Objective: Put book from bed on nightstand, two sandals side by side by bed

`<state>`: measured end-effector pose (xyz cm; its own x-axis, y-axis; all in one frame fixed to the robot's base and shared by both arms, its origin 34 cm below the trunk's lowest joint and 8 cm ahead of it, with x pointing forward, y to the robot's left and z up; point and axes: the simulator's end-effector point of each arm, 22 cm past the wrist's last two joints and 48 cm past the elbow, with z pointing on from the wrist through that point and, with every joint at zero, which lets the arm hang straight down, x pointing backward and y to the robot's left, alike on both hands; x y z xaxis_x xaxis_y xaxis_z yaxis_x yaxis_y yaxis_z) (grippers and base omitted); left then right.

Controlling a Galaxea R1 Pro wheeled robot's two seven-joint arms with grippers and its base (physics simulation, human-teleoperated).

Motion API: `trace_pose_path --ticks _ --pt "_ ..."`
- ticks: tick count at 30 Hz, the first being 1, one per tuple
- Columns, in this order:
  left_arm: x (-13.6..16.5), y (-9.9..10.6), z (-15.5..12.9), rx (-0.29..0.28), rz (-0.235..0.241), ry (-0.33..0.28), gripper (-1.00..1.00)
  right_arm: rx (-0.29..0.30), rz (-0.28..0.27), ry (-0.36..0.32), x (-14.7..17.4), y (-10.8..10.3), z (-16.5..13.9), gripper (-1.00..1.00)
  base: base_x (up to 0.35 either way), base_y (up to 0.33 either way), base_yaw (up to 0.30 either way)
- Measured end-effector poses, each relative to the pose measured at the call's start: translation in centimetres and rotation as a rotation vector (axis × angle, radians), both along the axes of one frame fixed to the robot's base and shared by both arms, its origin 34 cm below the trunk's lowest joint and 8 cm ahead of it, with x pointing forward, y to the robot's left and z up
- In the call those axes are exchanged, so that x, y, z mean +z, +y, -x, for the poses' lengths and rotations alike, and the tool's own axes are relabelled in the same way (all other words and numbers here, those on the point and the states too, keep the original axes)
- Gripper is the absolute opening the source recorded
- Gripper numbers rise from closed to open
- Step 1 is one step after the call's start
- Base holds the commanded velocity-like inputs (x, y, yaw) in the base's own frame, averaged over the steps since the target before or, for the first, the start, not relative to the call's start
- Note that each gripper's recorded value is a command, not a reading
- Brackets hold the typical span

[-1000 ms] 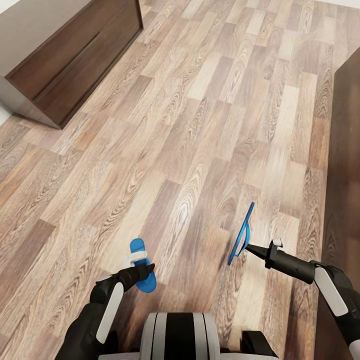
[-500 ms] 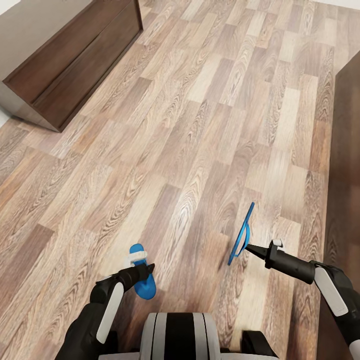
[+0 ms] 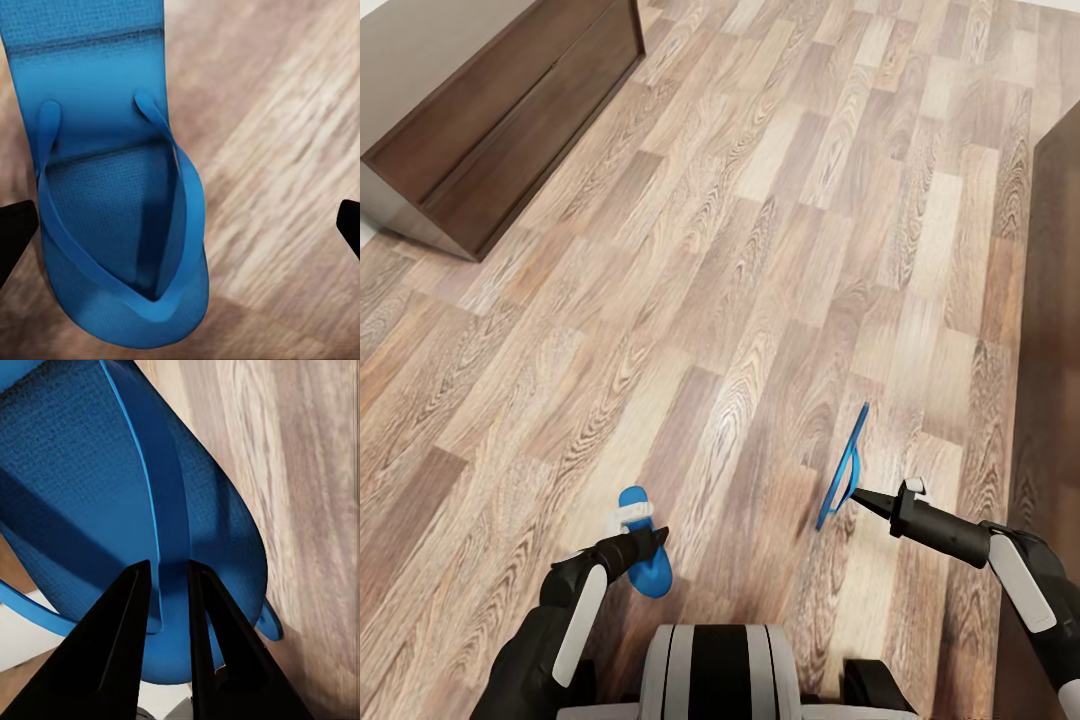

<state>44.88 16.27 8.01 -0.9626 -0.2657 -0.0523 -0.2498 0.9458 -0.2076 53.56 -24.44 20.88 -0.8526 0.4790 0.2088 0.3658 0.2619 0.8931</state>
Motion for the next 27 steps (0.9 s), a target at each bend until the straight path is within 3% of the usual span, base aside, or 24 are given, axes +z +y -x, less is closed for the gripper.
trace_pose_path --ticks 13,27 --pt "-2.0 0.0 2.2 0.0 0.0 0.054 1.0 0.0 0.0 0.053 -2.5 0.0 1.5 -1.0 0.0 0.0 0.0" --pt "-2.0 0.0 2.2 0.0 -0.001 0.053 1.0 -0.002 -0.002 0.053 -2.4 0.0 1.5 -1.0 0.0 0.0 0.0"
